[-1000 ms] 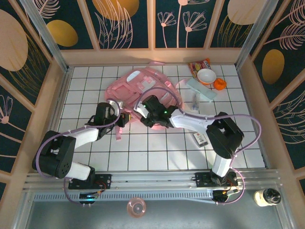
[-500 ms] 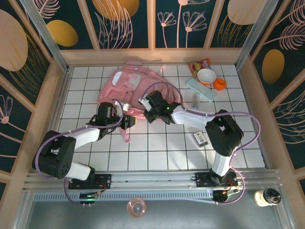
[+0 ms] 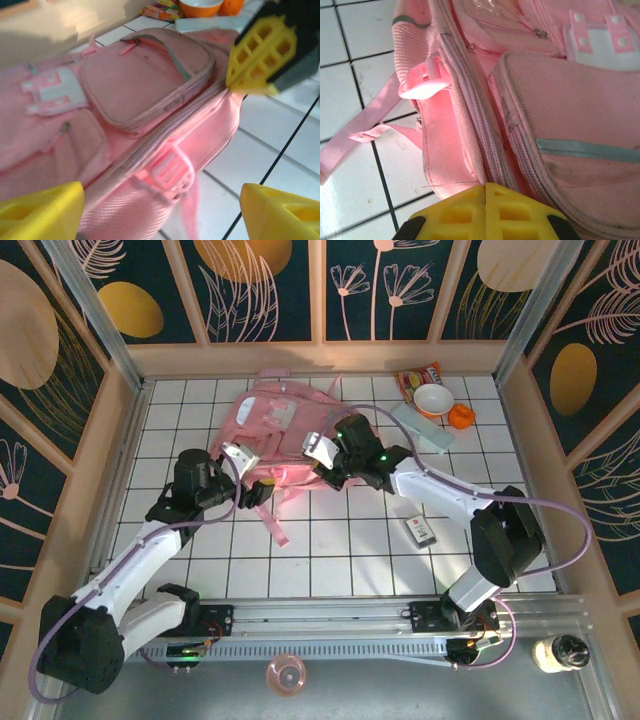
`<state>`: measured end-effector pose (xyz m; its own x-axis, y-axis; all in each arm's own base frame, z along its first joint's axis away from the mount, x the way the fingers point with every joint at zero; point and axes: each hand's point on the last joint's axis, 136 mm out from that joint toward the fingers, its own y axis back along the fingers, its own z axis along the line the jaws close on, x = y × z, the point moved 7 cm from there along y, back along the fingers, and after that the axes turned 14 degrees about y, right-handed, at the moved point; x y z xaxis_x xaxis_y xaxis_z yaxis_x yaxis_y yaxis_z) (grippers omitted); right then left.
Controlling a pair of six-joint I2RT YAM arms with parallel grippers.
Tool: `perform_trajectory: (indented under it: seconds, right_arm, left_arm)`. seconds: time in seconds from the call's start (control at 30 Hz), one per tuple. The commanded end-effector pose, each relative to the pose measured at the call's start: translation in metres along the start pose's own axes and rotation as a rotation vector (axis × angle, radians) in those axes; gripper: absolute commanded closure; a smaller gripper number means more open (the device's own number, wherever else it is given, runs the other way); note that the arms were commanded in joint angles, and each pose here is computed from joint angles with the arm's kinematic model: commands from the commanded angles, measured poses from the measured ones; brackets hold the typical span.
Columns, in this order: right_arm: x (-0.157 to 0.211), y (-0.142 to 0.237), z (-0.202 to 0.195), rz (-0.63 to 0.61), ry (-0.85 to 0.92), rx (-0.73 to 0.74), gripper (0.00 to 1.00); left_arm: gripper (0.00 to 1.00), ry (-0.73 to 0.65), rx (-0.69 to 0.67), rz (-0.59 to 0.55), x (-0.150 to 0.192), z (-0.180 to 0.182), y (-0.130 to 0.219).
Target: Pack books, pencil case, and school supplies into a backpack
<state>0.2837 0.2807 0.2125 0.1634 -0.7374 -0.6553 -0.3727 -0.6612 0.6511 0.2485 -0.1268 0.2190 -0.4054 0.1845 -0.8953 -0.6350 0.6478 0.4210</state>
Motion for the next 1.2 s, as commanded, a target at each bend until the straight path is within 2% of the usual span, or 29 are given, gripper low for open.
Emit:
perform_trajectory:
  seconds: [0.0,0.1,0.2,0.27,0.37,0.57,0.63,0.67,0.7,0.77,0.87,0.97,1.07,1.17]
  right_arm:
    - [-0.017,0.024,0.002,-0.11,0.125,-0.058,1.0]
    - [-0.025,0.031,-0.004,-0.148,0.129,-0.079,1.0]
    - [-0.034,0.036,-0.007,-0.177,0.134,-0.094,1.0]
    - [-0.037,0.038,-0.008,-0.189,0.137,-0.097,1.0]
    - [-0.038,0.04,-0.008,-0.194,0.148,-0.101,1.0]
    - [-0.039,0.046,-0.01,-0.201,0.162,-0.116,1.0]
    - [-0.039,0.05,-0.012,-0.209,0.161,-0.113,1.0]
    - [-0.038,0.052,-0.013,-0.214,0.162,-0.11,1.0]
    - [-0.037,0.053,-0.014,-0.215,0.158,-0.108,1.0]
    - [-0.035,0.057,-0.018,-0.214,0.144,-0.09,1.0]
    - [-0.03,0.061,-0.027,-0.205,0.059,-0.022,1.0]
    - [-0.028,0.066,-0.025,-0.232,-0.109,0.028,0.82]
    - [-0.024,0.069,-0.012,-0.281,-0.33,0.005,0.64]
    - [-0.013,0.066,0.003,-0.285,-0.539,0.011,0.56]
  left_arm:
    - [0.2,-0.319,0.032,0.128,0.023,-0.003,0.005]
    - [0.17,-0.428,0.033,0.124,0.027,-0.005,-0.005]
    - [0.17,-0.527,-0.042,0.15,0.03,0.001,-0.022]
    - [0.15,-0.565,-0.106,0.158,0.028,0.008,-0.034]
    - [0.09,-0.619,-0.113,0.191,0.03,0.014,-0.048]
    - [0.09,-0.682,-0.17,0.222,0.039,0.031,-0.076]
    - [0.1,-0.65,-0.198,0.185,0.037,0.035,-0.084]
    - [0.13,-0.635,-0.193,0.168,0.034,0.035,-0.087]
    - [0.23,-0.632,-0.16,0.168,0.034,0.033,-0.09]
    - [0.55,-0.618,-0.094,0.174,0.035,0.028,-0.092]
    - [0.99,-0.568,-0.048,0.189,0.037,0.023,-0.091]
    - [1.0,-0.479,-0.024,0.158,0.03,0.017,-0.086]
    - [1.0,-0.398,-0.009,0.1,0.02,0.012,-0.081]
    - [1.0,-0.35,-0.015,0.069,0.012,0.01,-0.075]
